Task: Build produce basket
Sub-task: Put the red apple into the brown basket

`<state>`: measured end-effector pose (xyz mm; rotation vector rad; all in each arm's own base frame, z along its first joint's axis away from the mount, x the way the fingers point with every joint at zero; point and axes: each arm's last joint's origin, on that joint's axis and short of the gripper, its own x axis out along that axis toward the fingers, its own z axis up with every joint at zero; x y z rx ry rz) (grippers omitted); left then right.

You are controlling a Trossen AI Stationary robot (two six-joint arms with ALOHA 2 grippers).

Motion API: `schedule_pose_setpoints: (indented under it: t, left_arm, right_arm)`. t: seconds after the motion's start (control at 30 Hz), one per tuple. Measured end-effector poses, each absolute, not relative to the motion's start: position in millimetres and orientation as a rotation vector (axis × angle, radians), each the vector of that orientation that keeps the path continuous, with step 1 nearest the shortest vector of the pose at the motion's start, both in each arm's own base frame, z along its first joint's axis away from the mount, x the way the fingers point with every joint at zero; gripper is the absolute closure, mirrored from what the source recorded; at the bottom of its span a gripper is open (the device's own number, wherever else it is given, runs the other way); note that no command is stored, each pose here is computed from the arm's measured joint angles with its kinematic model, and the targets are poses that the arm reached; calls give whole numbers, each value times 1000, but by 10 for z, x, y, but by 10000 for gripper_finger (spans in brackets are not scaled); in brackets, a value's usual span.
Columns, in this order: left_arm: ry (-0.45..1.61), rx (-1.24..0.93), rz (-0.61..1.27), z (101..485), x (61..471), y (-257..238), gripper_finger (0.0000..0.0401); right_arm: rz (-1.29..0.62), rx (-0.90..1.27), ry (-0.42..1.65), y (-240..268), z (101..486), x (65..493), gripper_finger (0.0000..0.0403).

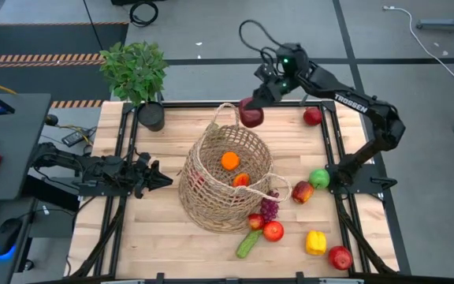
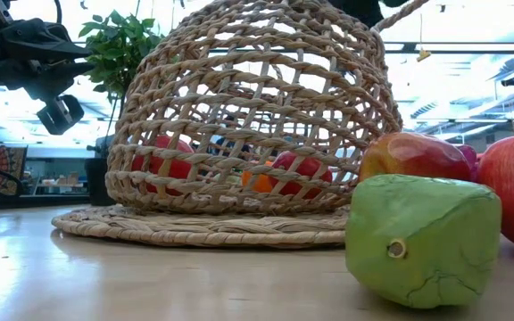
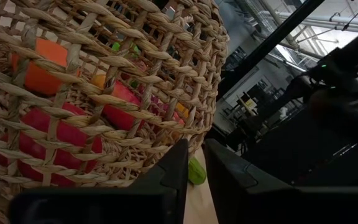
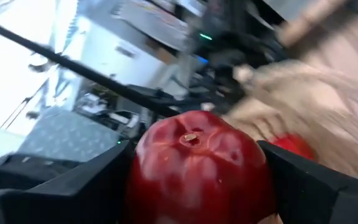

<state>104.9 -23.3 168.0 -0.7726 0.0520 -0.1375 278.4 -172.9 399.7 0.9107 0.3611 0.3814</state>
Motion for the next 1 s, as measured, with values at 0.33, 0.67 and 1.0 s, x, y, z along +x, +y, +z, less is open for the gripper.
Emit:
schedule_pose_setpoints:
  t: [0.33,0.67,1.0]
  left_arm:
    - [52,-772,-138,1681,1049,-233,338]
    - [51,-772,-138,1682,1049,-233,343]
    - [52,-773,-138,1682,1049,-233,342]
  right_arm:
    - [467,799,144,-1412,4378,2942,64]
    - [350,737,64,-1020,4379,3162,64]
    - [271,1057,167,-724,4295,3269,67]
